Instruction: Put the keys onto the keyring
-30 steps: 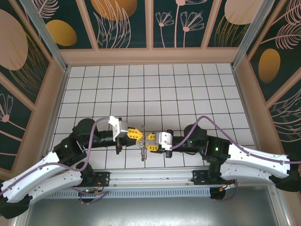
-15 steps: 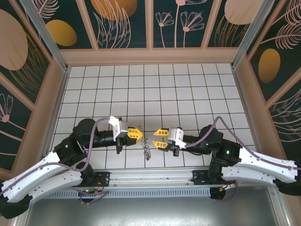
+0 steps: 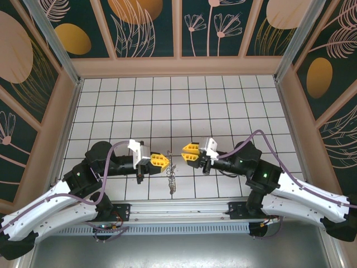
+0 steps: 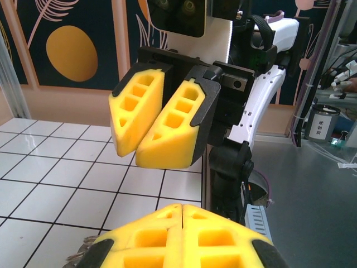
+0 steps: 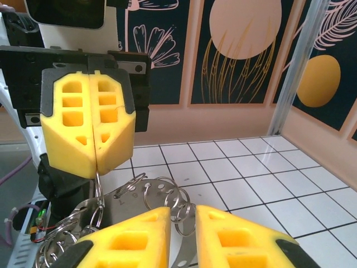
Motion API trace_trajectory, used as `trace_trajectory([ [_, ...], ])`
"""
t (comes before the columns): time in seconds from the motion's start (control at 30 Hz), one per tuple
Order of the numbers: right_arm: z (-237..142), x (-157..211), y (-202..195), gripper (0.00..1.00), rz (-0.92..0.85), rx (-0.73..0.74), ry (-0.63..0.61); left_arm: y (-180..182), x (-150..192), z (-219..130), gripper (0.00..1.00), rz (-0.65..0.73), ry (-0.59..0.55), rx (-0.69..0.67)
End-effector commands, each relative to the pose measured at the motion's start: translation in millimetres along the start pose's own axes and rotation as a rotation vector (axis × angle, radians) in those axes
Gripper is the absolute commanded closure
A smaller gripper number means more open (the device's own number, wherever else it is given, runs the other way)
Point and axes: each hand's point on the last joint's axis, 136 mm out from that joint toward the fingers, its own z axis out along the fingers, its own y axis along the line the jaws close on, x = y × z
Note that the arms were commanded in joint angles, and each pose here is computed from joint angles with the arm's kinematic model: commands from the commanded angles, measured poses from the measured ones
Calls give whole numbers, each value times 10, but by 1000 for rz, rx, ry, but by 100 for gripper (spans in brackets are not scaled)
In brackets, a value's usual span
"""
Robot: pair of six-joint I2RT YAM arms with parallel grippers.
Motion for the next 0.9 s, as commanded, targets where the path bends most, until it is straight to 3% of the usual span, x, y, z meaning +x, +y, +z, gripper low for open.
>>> trace_trajectory([
  [0.0, 6, -26, 132, 83, 18, -87, -29, -89, -209, -36, 100, 60, -76, 34],
  [0.3, 119, 138, 257, 87, 25, -174, 30, -107, -226, -39, 100, 62, -81, 43],
  [0.87, 116, 117, 394, 87, 21, -258, 5, -106, -211, -37, 100, 58, -78, 43],
])
